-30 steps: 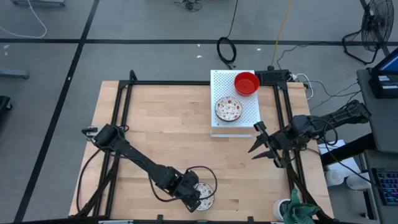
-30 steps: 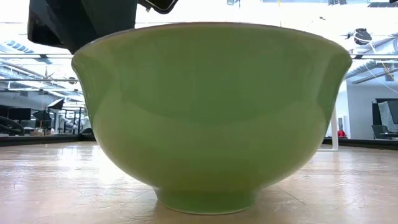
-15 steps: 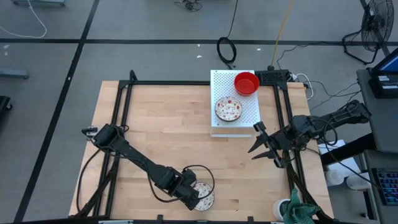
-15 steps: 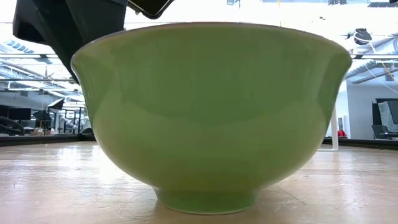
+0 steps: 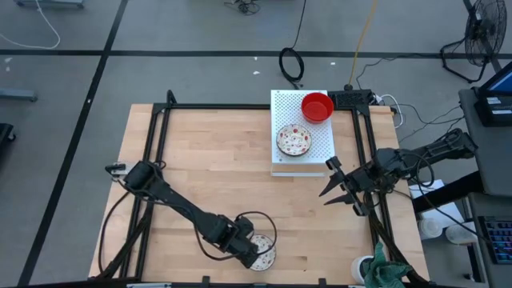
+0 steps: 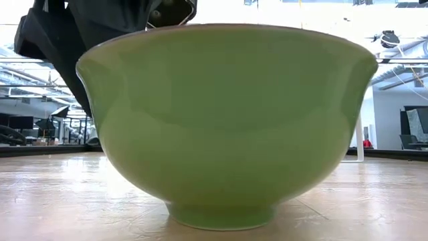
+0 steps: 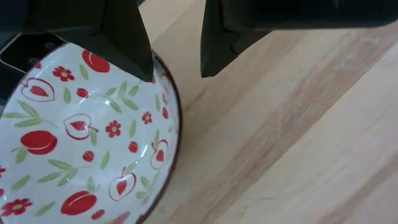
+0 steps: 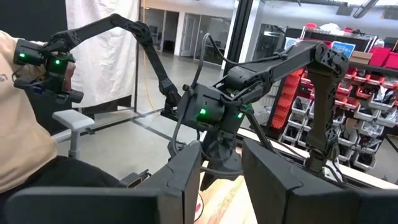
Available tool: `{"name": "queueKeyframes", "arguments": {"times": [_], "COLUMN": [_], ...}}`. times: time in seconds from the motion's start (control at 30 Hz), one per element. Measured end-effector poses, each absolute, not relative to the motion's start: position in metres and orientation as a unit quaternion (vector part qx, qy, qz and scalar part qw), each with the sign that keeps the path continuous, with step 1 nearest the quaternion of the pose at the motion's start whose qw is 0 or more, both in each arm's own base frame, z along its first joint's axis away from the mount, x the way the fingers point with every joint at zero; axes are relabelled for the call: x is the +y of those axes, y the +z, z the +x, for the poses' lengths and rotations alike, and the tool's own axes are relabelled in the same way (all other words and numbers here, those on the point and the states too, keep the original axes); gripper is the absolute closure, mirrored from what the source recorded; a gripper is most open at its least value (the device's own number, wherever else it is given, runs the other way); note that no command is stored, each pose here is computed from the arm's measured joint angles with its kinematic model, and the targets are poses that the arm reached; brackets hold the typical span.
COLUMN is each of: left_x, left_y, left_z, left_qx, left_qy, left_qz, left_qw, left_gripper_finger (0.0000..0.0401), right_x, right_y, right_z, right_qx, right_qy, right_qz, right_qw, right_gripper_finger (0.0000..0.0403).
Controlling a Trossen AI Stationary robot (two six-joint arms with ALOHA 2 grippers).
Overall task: Pick & Place Mini bowls
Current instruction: Stack the green bowl on the green bowl on the shelf
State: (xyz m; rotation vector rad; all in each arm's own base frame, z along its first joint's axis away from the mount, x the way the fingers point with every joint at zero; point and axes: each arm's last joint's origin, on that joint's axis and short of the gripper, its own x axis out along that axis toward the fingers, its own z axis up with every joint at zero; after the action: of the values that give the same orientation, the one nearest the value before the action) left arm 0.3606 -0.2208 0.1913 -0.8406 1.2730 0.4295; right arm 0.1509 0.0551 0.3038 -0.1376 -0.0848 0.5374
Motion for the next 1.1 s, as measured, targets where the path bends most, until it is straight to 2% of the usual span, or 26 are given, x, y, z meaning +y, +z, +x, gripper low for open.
{"name": "queueKeyframes", "arguments": {"times": [0.6,0.9,1.1], "left_x": [-0.221,-0.214,-0.212], "left_y": [0.191,0.169,0.170], "left_z": [0.364,0.356,0.360], "left_qx": [0.567,0.578,0.571], "left_qy": [0.189,0.225,0.213], "left_qz": [-0.402,-0.408,-0.412], "left_qw": [0.694,0.669,0.677], "left_gripper_finger": [0.0265,0.0265,0.0265], "right_x": [0.055,0.055,0.055], "right_y": [0.300,0.302,0.302], "right_z": [0.152,0.151,0.151], "right_qx": [-0.037,-0.043,-0.044], "right_qy": [0.265,0.265,0.265], "right_qz": [-0.068,-0.068,-0.068], "right_qw": [0.961,0.961,0.961], "right_gripper_finger": [0.0297,0.0298,0.0298]}}
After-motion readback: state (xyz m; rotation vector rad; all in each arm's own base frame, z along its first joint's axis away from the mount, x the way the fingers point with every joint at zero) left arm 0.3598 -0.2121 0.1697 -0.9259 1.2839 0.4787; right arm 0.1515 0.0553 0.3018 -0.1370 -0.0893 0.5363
